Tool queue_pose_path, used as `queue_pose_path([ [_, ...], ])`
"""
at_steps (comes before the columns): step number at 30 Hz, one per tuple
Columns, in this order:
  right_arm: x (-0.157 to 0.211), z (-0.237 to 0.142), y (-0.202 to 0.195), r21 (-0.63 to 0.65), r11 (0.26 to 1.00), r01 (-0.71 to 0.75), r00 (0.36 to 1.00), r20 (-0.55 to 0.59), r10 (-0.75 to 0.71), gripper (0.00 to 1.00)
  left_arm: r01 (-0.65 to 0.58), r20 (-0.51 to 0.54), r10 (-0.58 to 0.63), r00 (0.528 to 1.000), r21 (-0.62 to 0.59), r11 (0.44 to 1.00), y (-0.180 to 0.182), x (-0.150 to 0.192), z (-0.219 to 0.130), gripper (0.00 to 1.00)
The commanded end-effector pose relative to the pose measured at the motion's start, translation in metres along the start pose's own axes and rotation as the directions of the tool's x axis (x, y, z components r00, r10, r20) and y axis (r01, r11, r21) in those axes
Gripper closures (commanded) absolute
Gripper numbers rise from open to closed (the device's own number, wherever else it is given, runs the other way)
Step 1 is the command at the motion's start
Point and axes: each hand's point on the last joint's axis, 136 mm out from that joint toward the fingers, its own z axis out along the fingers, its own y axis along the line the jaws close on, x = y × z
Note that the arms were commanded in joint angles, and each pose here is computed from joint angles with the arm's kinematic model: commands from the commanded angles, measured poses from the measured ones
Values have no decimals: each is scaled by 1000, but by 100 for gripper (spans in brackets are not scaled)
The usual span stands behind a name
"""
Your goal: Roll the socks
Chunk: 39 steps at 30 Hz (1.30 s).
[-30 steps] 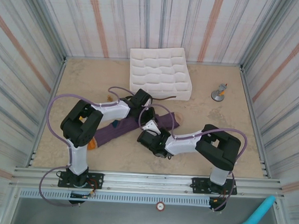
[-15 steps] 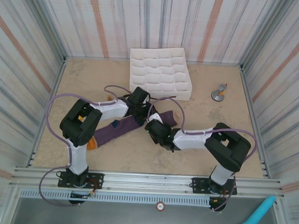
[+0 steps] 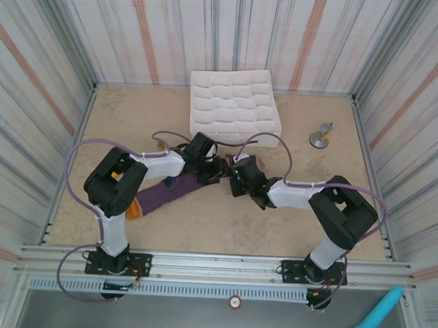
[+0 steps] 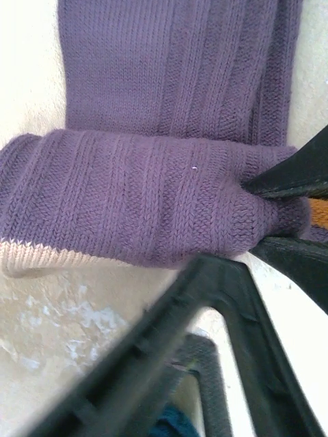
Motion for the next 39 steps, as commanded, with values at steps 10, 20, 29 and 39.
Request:
queue_pose_path([
  [10,103,-2,-24,-169,861,-479,820,-437,370,100,-34,2,34,999,98,995,-21,5,-10,39],
  [20,107,1,-38,-153,662,-734,627,-529,572,100,-208,75,204,976,61,976,-43,-8,-17,41],
  [29,112,7,-42,-124,561,-818,517,-586,624,100,-235,135,224,965,70,970,-53,-25,-2,41],
  [39,107,6,-43,-125,568,-813,521,-590,616,100,-255,164,247,955,29,967,-50,-40,21,40],
])
